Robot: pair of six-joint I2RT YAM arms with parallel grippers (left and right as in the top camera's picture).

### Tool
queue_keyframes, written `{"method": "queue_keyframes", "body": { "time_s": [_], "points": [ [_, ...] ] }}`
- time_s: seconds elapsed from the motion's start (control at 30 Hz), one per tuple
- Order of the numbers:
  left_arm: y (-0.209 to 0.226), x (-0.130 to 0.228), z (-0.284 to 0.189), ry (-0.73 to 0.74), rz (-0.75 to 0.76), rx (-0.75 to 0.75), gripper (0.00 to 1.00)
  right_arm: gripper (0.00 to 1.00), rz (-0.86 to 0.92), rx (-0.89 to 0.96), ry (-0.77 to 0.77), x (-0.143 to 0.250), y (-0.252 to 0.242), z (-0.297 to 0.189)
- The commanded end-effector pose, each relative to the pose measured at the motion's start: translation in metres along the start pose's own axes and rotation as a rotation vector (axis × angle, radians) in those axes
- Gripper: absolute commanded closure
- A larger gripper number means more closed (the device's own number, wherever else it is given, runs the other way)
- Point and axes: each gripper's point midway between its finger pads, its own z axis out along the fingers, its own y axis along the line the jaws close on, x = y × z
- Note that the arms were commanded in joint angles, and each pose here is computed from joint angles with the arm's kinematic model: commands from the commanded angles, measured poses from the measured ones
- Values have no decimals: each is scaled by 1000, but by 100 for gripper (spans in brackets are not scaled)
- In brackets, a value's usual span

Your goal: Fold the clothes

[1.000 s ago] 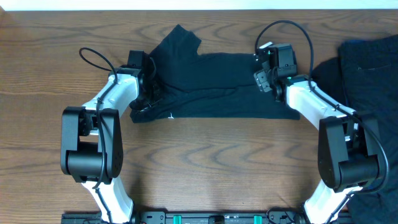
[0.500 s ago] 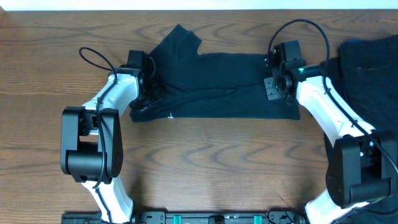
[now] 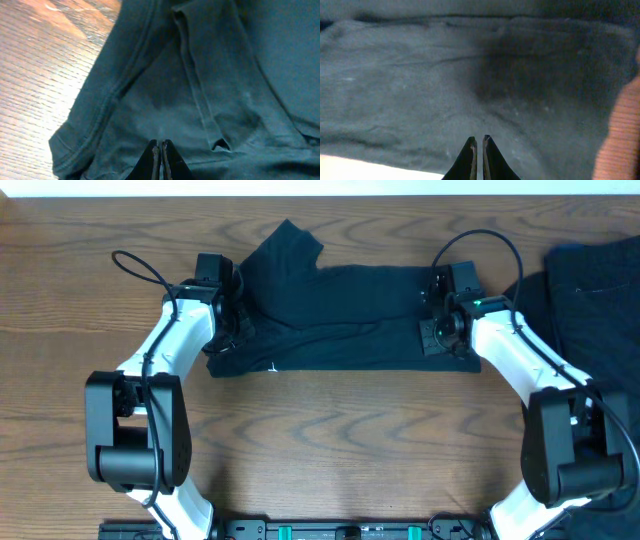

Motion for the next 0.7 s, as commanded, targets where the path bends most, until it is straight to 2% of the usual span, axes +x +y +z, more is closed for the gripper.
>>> {"method": "queue_keyframes", "body": {
  "time_s": [0.0,0.13,0.37,0.67],
  "points": [
    [14,0,6,-5,15,-63,94,95,43,-9,50,15,-1,18],
    [18,7,14,17,15,-76,94,99,79,-4,88,27,-2,31],
    [29,23,38,83,16,-114,94,99,98,5,168,50,-3,36],
    [53,57,34,222,21,-225,94,99,189,34,294,80,-6,29]
  ]
}}
